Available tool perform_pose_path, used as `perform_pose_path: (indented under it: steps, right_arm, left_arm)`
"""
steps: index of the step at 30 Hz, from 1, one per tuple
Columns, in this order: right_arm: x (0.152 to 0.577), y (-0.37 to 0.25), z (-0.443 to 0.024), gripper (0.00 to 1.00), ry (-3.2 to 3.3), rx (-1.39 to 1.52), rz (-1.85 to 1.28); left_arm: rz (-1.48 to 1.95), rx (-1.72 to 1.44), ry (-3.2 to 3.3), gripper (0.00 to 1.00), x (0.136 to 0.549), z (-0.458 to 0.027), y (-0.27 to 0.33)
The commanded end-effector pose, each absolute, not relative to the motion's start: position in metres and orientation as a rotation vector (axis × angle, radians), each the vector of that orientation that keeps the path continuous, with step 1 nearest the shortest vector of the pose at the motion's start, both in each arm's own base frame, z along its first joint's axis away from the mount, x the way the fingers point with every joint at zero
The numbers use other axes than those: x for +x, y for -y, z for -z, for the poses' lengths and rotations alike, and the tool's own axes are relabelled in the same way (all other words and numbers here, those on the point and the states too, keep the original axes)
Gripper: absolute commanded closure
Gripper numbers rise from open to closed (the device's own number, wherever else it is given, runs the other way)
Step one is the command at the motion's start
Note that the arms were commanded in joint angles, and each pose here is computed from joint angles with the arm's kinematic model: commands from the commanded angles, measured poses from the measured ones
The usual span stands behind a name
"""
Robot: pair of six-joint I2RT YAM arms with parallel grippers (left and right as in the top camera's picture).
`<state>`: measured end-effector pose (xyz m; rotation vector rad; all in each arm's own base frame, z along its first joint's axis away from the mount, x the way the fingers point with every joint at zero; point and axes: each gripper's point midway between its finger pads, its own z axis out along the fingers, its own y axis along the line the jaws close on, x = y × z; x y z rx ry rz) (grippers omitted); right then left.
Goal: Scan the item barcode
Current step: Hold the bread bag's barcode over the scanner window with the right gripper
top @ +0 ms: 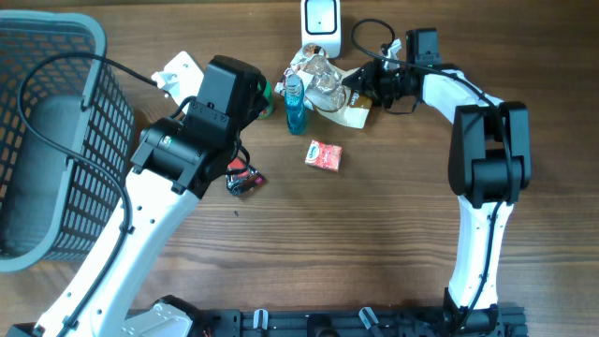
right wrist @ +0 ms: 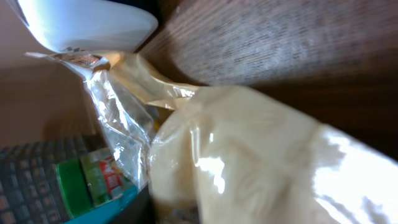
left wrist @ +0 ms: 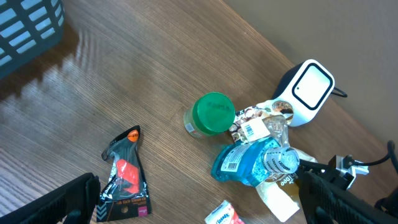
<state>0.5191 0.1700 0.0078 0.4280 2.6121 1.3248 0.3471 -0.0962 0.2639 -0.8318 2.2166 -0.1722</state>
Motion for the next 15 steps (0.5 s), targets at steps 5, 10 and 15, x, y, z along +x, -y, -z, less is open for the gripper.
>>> perform_pose_path:
  steps: [5, 10, 15]
  right_arm:
    - [0.51, -0.171, 0.014, 0.89, -2.609, 0.264, -1.354]
    - [0.51, -0.152, -0.049, 0.91, -2.549, 0.223, -1.35]
    - [0.498, -0.134, -0.143, 0.91, -2.487, 0.11, -1.113]
  left_arm:
    - [0.155, -0.841, -2.214, 0.0, 0.347, -0.262, 0.095]
    - [0.15, -0.842, -2.212, 0.0, 0.347, -0.262, 0.094]
    - [0.15, -0.842, -2.213, 0.0, 0.346, -0.262, 0.094]
